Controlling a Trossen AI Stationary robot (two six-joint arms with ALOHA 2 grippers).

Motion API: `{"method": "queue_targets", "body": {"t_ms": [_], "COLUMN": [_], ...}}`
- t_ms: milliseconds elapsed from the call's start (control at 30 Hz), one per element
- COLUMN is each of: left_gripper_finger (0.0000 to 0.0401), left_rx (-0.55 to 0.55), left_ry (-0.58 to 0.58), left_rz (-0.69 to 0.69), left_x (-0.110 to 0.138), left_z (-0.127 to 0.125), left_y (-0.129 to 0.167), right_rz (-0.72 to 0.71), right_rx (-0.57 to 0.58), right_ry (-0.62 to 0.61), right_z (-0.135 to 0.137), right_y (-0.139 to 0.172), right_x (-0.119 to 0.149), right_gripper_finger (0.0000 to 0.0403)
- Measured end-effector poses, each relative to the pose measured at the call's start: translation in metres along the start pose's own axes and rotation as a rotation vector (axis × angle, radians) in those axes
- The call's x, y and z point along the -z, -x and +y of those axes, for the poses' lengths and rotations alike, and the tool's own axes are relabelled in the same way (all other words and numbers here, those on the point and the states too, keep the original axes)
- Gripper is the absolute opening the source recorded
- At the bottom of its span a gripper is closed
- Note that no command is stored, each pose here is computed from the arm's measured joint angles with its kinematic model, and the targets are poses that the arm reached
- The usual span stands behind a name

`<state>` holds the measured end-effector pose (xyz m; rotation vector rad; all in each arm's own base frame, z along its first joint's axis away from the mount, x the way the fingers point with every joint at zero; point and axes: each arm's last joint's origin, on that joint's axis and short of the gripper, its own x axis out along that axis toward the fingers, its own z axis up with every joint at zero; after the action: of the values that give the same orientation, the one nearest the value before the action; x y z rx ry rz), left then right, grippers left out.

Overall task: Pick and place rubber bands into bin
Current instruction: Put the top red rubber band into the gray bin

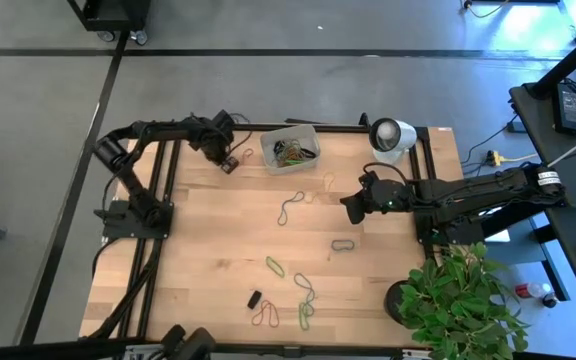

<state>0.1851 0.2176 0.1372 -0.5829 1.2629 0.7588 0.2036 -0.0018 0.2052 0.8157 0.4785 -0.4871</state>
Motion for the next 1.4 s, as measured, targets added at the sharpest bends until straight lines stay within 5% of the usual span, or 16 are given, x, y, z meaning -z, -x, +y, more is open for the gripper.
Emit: {"method": "queue_targets", "body": {"t_ms": [233,767,1100,1400], "left_gripper_finger": [0.0002,0.0002,0.0002,0.0002], "left_rx": [0.001,0.152,0.173,0.138], "left_ry": [-0.017,0.063,-0.096,-0.269], "left_rz": [-0.043,-0.607,-0.803,-0.677], "left_x": [0.018,0.062,-0.001,-0.08], "left_z": [-0.006,-0.031,-0.055,-0.081], "left_y": [0.058,0.194,0.237,0.193], "right_rz": [0.001,0.001,0.002,0.001], "right_rx": [0.0,-0.001,-0.001,0.0], "right_ry": [0.032,0.059,0.064,0.052], "right_z": [0.0,0.0,0.0,0.0], "right_y": [0.0,0.0,0.0,0.0], "right_x": [0.0,0.0,0.0,0.0], "right_gripper_finger": [0.0005,0.0005,0.0005,0.0005]}}
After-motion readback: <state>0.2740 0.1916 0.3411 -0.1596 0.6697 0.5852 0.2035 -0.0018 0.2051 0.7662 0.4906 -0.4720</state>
